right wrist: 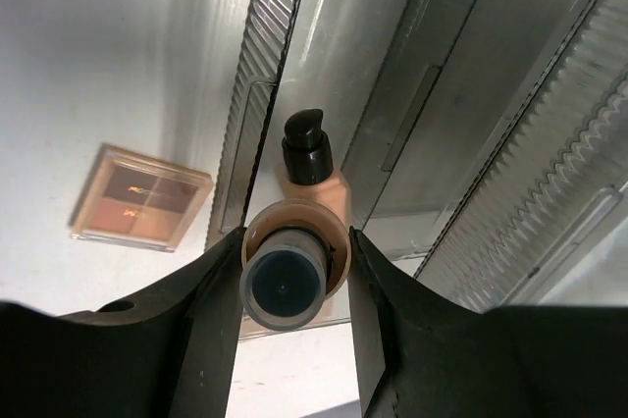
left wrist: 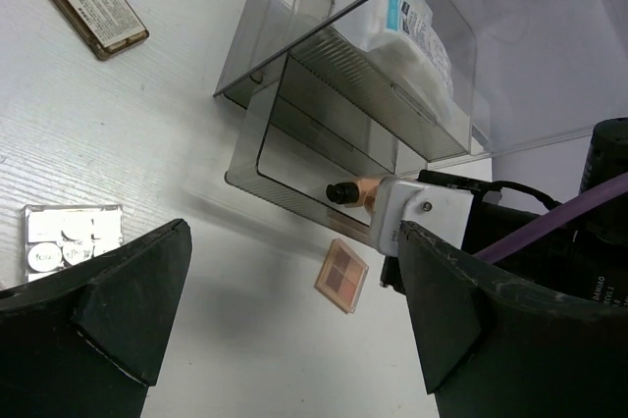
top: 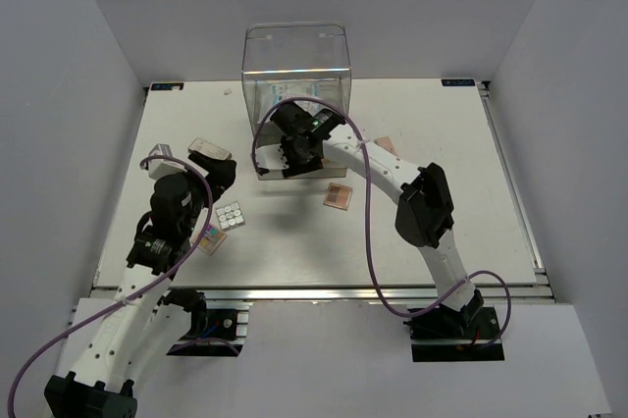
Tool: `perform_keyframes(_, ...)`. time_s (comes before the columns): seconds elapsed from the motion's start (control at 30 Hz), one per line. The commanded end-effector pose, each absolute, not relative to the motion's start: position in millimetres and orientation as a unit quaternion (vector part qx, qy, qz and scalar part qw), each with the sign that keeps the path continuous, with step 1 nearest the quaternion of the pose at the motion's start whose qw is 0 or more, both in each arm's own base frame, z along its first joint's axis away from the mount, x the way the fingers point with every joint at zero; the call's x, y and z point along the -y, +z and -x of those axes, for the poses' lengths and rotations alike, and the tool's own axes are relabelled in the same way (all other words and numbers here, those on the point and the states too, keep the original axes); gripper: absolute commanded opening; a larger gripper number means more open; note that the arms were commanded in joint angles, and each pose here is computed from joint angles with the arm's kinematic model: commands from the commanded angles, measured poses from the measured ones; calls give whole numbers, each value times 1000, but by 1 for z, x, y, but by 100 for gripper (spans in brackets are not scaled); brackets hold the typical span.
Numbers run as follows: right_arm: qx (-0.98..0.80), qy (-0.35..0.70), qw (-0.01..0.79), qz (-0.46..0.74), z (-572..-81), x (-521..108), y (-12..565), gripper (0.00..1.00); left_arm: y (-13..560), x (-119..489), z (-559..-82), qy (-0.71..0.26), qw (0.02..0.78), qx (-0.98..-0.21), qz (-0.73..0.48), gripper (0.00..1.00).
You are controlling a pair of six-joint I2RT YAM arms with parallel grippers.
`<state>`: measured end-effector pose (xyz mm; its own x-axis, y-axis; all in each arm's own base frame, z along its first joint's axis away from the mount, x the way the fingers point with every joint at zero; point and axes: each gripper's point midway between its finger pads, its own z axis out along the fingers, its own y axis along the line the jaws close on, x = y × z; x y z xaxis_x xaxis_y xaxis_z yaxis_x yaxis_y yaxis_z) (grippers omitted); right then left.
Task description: Organize the makeup
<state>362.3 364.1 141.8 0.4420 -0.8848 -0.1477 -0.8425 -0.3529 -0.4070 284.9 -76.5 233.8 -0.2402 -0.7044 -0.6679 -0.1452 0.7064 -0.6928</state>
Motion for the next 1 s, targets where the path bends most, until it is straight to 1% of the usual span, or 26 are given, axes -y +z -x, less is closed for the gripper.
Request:
perform_keyframes(0.0, -492, -108, 239, 830, -375, -361, 163, 5, 226, 71, -282, -245, 541, -748, 294, 96)
perform_keyframes(0.23, -477, -122, 241, 836, -380, -367, 150, 9, 231, 73, -284, -249, 542, -748, 292, 96)
perform_keyframes(0.27, -475, -124, 246, 836, -382, -369, 152, 15, 229, 73, -283, -248, 541, -749, 292, 96)
perform_keyframes(0.33, -467, -125, 250, 839, -382, -372, 154, 16, 230, 73, -283, -251, 541, -747, 294, 96)
perform_keyframes(0.4, -463, -124, 257, 839, -383, -376, 156, 23, 229, 74, -282, -253, 539, -747, 295, 96)
perform_keyframes(0.5, -460, -123, 275, 835, -387, -383, 159, 26, 229, 73, -280, -255, 539, -745, 299, 96)
perform_keyframes(0.6, -457, -121, 280, 835, -388, -387, 151, 27, 229, 72, -279, -256, 541, -743, 301, 96)
perform_keyframes(0.7, -460, -122, 275, 836, -389, -388, 135, 33, 229, 72, -279, -254, 540, -744, 300, 96)
perform_keyframes(0.73, -465, -118, 275, 833, -389, -387, 132, 40, 230, 72, -279, -254, 540, -744, 300, 96)
perform_keyframes(0.8, -469, -113, 274, 832, -390, -390, 127, 45, 228, 73, -279, -255, 539, -745, 300, 96)
perform_keyframes(0.83, -471, -113, 279, 829, -393, -393, 129, 51, 228, 73, -279, -256, 539, -745, 300, 96)
perform_keyframes(0.97, -480, -113, 295, 818, -402, -398, 130, 62, 228, 74, -280, -258, 538, -744, 300, 96)
